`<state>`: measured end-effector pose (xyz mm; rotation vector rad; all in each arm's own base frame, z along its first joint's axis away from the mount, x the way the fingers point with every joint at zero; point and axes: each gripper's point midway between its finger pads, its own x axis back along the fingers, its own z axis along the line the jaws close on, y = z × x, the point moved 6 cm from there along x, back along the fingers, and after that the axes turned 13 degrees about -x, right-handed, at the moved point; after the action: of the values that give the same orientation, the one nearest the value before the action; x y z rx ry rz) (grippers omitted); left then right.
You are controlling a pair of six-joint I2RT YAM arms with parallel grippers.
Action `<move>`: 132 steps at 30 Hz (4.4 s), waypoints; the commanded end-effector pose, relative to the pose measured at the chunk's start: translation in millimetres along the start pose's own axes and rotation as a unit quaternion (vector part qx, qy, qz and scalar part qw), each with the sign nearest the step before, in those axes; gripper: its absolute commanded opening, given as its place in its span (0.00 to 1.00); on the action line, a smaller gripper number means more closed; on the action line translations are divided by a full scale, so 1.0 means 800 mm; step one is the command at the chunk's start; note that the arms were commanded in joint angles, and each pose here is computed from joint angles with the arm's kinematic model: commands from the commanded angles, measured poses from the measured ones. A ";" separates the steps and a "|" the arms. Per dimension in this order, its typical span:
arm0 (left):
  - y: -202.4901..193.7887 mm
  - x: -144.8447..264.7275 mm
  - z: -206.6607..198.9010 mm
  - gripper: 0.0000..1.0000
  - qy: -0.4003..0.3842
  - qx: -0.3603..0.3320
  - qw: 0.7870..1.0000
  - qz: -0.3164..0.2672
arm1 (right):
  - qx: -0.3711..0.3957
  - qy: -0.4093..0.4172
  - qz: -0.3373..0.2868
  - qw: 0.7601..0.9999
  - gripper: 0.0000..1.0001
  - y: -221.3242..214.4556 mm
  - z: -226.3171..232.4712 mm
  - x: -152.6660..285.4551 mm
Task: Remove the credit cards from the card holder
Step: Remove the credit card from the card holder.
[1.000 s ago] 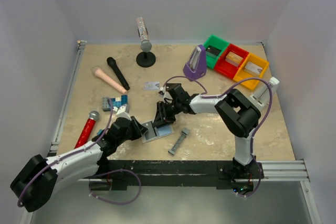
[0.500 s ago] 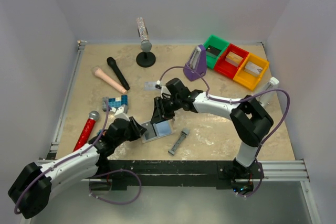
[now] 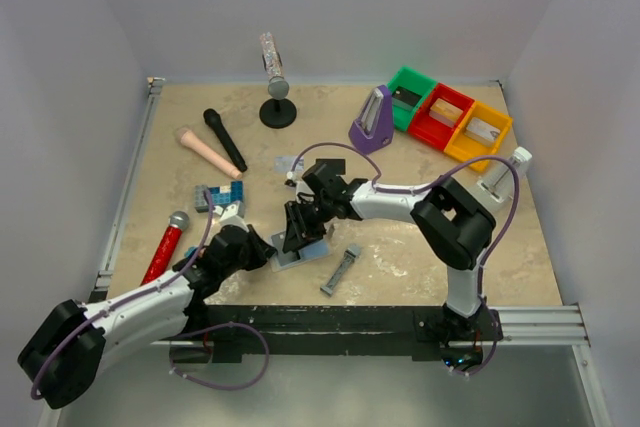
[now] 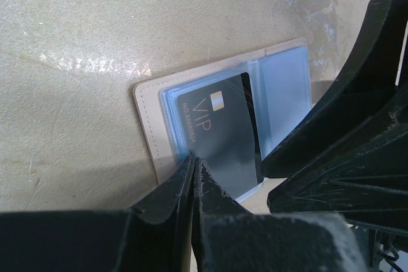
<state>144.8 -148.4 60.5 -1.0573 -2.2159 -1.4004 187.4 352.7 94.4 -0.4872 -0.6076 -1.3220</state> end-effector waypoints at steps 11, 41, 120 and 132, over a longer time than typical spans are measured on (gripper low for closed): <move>-0.002 -0.005 0.007 0.04 0.019 -0.006 1.000 0.002 | -0.027 -0.028 -0.027 0.999 0.42 0.013 -0.029 0.007; -0.011 -0.013 0.011 0.00 0.024 -0.010 1.000 0.016 | -0.037 0.081 -0.051 0.995 0.40 0.019 -0.012 0.016; -0.012 -0.011 0.014 0.00 0.017 0.010 1.000 -0.004 | -0.064 0.038 -0.050 0.996 0.00 0.011 -0.029 0.033; -0.014 -0.011 0.018 0.00 0.027 0.008 1.000 -0.001 | -0.075 0.036 -0.052 0.995 0.00 0.010 -0.036 0.037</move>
<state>151.3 -151.7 54.8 -1.0268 -2.2648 -1.3820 197.9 317.1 78.6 -0.5682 -0.4668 -1.4488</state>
